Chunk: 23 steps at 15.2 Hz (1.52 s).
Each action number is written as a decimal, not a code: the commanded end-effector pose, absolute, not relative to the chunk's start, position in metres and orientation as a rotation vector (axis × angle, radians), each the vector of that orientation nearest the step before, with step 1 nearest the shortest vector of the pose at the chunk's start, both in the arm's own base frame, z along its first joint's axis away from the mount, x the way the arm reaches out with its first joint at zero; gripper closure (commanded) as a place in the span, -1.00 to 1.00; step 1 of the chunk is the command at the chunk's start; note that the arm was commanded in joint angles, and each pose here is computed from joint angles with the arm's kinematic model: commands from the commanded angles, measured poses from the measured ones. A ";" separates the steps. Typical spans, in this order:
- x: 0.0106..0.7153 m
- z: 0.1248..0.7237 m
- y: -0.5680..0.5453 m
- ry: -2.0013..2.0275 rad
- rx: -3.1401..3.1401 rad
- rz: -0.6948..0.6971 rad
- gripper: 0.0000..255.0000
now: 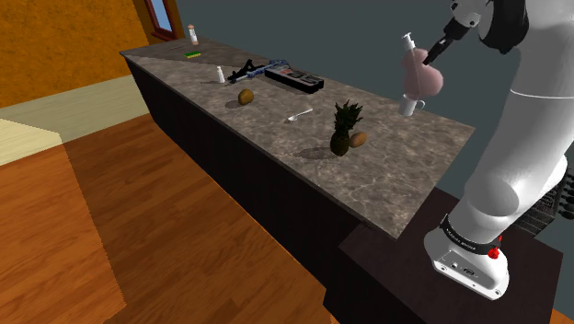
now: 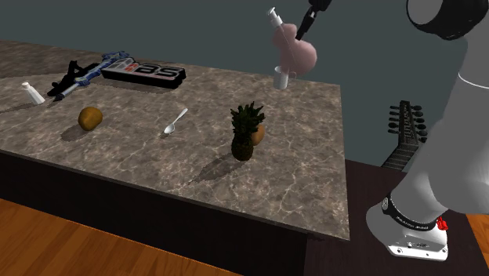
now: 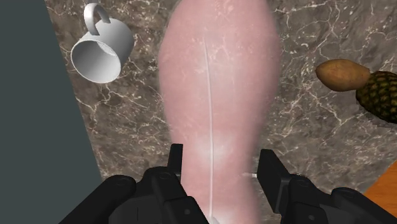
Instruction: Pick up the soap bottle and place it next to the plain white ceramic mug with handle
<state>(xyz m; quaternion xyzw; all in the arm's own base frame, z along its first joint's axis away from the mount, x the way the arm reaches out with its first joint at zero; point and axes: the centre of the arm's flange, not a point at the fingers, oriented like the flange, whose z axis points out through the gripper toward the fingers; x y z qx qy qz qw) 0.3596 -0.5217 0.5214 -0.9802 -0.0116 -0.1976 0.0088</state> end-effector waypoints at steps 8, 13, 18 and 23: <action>0.356 0.483 -0.574 -0.040 -3.061 -0.623 1.00; 0.356 0.457 -0.574 -0.040 -3.061 -0.623 1.00; 0.356 0.431 -0.574 -0.040 -3.061 -0.623 1.00; 0.356 0.404 -0.574 -0.040 -3.061 -0.623 1.00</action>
